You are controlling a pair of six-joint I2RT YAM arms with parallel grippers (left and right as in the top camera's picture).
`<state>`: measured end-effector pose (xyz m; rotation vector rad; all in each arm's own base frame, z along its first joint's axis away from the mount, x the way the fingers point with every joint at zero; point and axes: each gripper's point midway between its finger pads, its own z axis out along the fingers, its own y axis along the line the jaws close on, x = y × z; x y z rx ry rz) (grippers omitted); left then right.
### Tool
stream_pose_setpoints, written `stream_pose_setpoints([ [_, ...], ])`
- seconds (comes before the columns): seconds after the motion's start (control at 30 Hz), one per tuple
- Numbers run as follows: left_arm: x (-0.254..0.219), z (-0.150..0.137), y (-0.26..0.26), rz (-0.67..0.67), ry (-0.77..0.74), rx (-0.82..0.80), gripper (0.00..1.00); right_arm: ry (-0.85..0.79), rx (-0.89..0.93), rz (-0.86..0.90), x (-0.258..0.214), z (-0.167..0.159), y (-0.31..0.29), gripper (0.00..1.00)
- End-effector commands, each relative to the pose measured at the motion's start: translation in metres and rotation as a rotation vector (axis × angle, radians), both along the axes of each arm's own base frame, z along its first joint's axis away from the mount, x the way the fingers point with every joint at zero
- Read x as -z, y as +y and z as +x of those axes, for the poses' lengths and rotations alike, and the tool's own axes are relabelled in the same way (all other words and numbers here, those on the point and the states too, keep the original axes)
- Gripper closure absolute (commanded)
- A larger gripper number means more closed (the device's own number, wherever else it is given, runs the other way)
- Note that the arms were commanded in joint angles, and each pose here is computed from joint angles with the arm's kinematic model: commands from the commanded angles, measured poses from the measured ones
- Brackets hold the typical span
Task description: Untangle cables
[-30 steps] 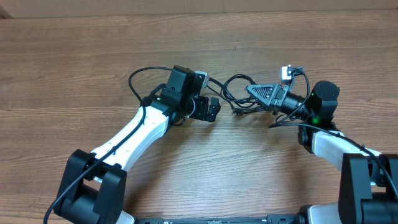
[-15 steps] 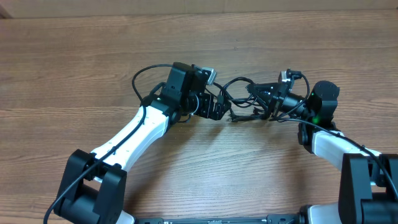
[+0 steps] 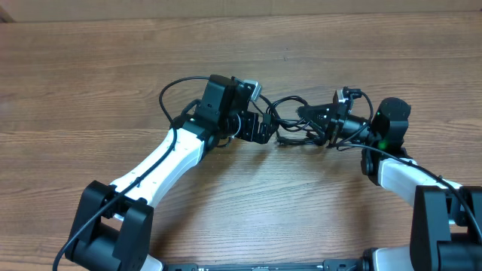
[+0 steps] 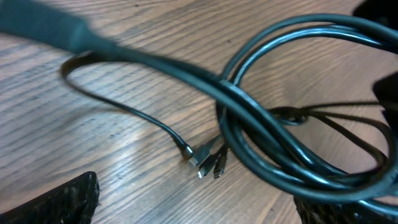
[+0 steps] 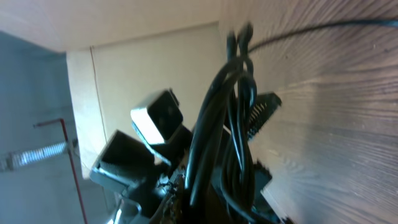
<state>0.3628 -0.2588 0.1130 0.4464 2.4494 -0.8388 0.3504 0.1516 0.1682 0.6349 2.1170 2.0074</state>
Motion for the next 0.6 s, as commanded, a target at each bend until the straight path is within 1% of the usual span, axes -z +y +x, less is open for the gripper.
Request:
stream_pose_setpoints([
  [0.0, -0.010, 0.017, 0.014, 0.022, -0.048, -0.075, 0.00, -0.063, -0.095, -0.005, -0.006, -0.015, 0.005, 0.96],
  [0.17, -0.011, 0.025, 0.024, 0.019, -0.049, -0.114, 0.00, -0.046, -0.150, -0.018, 0.006, -0.027, 0.007, 0.96],
  [0.4, -0.022, 0.035, 0.019, -0.014, -0.106, -0.117, 0.00, -0.088, -0.243, 0.006, 0.001, -0.042, 0.011, 0.96],
  [0.57, -0.027, 0.038, 0.018, -0.033, -0.116, -0.130, 0.00, -0.148, -0.304, 0.019, -0.005, -0.052, 0.013, 0.96],
])
